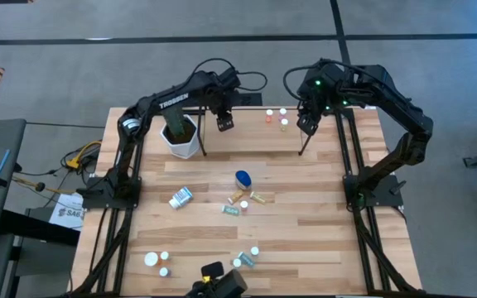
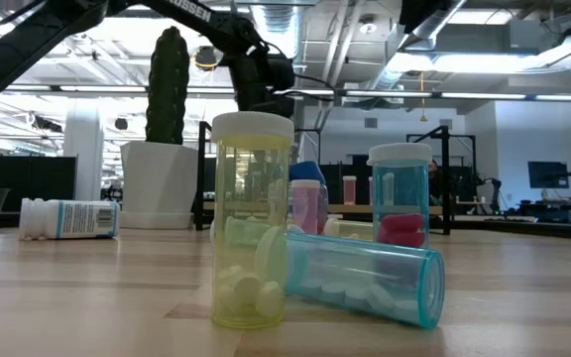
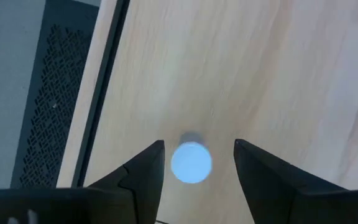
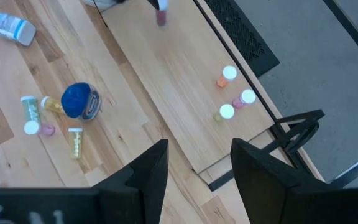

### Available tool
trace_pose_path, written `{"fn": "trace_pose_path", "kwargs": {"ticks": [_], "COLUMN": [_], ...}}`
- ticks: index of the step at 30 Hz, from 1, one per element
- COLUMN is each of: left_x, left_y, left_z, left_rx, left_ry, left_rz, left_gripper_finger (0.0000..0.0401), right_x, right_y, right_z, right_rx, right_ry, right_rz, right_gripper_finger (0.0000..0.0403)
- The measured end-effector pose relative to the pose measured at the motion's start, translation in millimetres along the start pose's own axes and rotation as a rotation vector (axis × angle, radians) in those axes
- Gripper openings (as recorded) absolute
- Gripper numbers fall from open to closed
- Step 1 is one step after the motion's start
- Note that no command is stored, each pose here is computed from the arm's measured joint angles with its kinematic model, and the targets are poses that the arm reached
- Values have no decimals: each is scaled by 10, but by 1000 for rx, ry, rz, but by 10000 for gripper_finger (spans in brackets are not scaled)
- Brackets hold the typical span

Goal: Pick and place medicine bottles onto shelf by color
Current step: Put the yellow pill bottle on the shelf

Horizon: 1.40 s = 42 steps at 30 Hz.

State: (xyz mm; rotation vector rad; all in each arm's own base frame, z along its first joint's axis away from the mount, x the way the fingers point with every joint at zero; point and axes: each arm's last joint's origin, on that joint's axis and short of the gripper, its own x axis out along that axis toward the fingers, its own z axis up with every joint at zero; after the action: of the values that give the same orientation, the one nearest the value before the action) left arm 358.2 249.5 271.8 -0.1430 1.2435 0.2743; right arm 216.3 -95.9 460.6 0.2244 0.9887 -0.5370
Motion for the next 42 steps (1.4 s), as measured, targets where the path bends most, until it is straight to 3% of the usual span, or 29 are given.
{"fn": "trace_pose_path", "kwargs": {"ticks": [10,29,36,42], "left_x": [-404,-570,-796,-927], "left_y": [-369,-1863,-2355,-2544], "left_z": [156,24,-164,-515], "left_rx": [-4,58,60,16], "left_ry": [-10,229,219,249], "left_rz": [-34,-132,-139,-56], "left_gripper_finger": [179,179,179,179], "right_x": [-2,-2,-5,-12], "right_y": [-3,0,8,13], "right_z": [-24,-4,76,144], "right_rx": [-3,14,27,37], "right_ry": [24,3,-79,-149], "right_rz": [-2,0,9,17], "right_gripper_finger": [195,195,195,195]}}
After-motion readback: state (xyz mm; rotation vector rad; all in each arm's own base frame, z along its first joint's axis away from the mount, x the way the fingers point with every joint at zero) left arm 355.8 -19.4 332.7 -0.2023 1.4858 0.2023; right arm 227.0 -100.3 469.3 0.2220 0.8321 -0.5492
